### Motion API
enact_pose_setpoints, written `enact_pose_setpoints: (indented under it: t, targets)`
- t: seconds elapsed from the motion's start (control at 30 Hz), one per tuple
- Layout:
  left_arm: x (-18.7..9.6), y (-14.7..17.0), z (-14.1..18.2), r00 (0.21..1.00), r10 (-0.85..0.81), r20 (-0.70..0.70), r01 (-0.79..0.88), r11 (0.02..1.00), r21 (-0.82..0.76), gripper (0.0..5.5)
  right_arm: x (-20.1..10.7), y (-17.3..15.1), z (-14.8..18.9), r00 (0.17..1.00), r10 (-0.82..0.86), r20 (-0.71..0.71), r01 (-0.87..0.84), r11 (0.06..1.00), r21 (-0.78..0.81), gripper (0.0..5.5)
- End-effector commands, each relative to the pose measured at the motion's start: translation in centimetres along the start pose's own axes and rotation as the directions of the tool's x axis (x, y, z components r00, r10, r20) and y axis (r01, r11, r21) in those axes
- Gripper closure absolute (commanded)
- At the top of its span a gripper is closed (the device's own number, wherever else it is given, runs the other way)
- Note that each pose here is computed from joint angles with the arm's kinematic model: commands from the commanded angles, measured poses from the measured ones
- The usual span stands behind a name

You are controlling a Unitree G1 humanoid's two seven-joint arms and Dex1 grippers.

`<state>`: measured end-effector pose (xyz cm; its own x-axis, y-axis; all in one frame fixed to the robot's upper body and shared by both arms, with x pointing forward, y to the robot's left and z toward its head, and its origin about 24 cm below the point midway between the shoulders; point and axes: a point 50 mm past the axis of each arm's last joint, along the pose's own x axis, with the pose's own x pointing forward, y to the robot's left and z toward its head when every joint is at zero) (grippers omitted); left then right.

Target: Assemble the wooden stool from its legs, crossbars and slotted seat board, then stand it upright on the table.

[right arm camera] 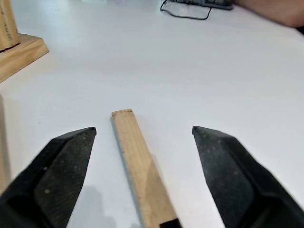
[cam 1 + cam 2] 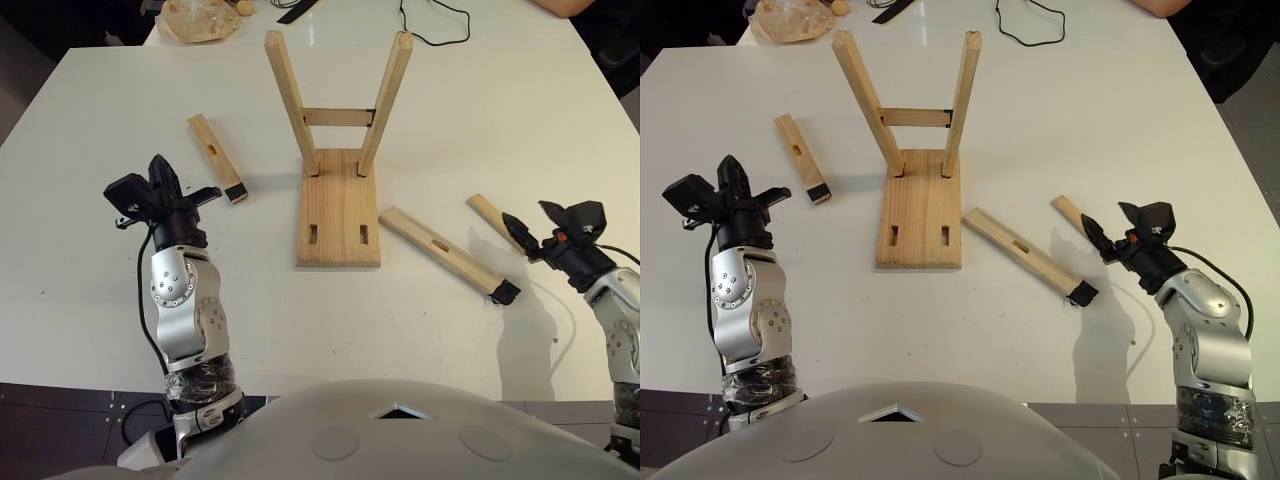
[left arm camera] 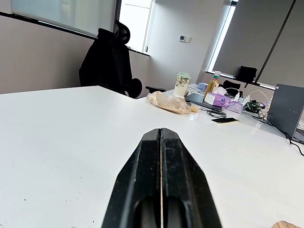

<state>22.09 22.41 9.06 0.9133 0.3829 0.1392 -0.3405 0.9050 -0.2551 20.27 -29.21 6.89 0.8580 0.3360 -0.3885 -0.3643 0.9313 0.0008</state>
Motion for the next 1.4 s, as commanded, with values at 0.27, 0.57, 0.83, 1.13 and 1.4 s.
enact_pose_setpoints:
  t: [0.27,0.57,0.83,1.13,1.4]
  targets:
    - [0.6,-0.4,0.2,1.000,-0.008,0.017,0.008,1.000,-0.004,5.50,-0.8,-2.6,-2.9,0.942,0.190,-0.278,-0.188,0.982,0.035,1.76]
    - [0.9,0.1,0.9,1.000,0.029,-0.007,-0.029,0.998,-0.048,5.50,-1.9,-3.0,-6.2,0.929,0.084,-0.360,-0.089,0.996,0.001,2.65]
    - [2.3,1.3,2.6,0.989,0.120,-0.092,-0.132,0.982,-0.136,5.50,-1.8,-2.2,-7.5,0.940,0.088,-0.329,-0.070,0.995,0.067,3.83]
    - [6.8,0.4,9.5,0.999,-0.012,0.048,0.029,0.931,-0.364,5.50,10.1,-1.7,7.3,0.895,-0.174,0.411,-0.209,0.650,0.730,4.20]
    - [6.8,-9.3,15.7,0.595,-0.719,0.359,0.783,0.416,-0.462,5.03,5.4,8.4,22.8,0.334,0.389,0.859,-0.874,0.469,0.127,4.20]
